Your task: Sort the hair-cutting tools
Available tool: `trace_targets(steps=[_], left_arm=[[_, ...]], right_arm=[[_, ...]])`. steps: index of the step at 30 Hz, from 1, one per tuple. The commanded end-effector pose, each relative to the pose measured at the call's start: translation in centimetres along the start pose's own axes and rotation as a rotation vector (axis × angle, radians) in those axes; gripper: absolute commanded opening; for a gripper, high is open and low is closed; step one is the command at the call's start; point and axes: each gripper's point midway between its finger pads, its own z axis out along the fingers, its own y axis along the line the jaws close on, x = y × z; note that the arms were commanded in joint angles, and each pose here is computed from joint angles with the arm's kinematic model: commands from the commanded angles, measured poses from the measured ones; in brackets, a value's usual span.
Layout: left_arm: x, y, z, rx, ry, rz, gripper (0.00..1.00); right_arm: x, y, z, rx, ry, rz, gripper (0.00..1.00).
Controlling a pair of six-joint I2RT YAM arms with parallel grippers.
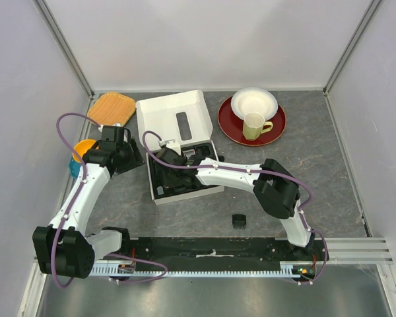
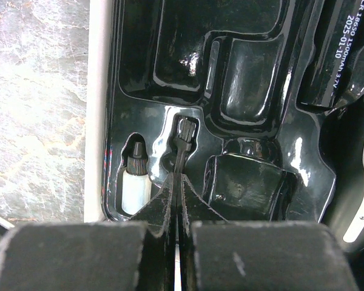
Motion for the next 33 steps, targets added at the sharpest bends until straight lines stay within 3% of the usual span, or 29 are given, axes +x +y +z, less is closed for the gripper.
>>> trace_targets(steps=[1, 15, 25, 27, 31, 33], left_arm=[[-0.9, -0.2, -0.3, 0.025, -0.039, 0.032, 0.71], [-0.9, -0.2, -0.3, 0.023, -0.039, 0.032, 0.71], [-0.9, -0.3, -0.4, 0.028, -0.042, 0.028, 0.71], [-0.9, -0.3, -0.4, 0.029, -0.042, 0.026, 0.71], [-0.9, -0.4, -0.5, 0.038, -0.043, 0.024, 0.71], [-1.1, -0.7, -0.6, 0.054, -0.052, 0.025, 0.71]], right_arm=[[1.2, -0.4, 0.4, 0.032, 0.030, 0.026, 0.00], [2.8, -0.8, 1.5, 0.053, 0.084, 0.047, 0.00], [-3.3, 1.0, -2.6, 0.031, -0.070, 0.053, 0.00], [-5.1, 1.0, -4.2, 0.037, -0.126, 0.065, 0.03], [-8.4, 0.6, -7.6, 0.046, -0.242, 0.095, 0.19], [-8.6, -0.5, -8.1, 0.072, -0.257, 0.096, 0.23]])
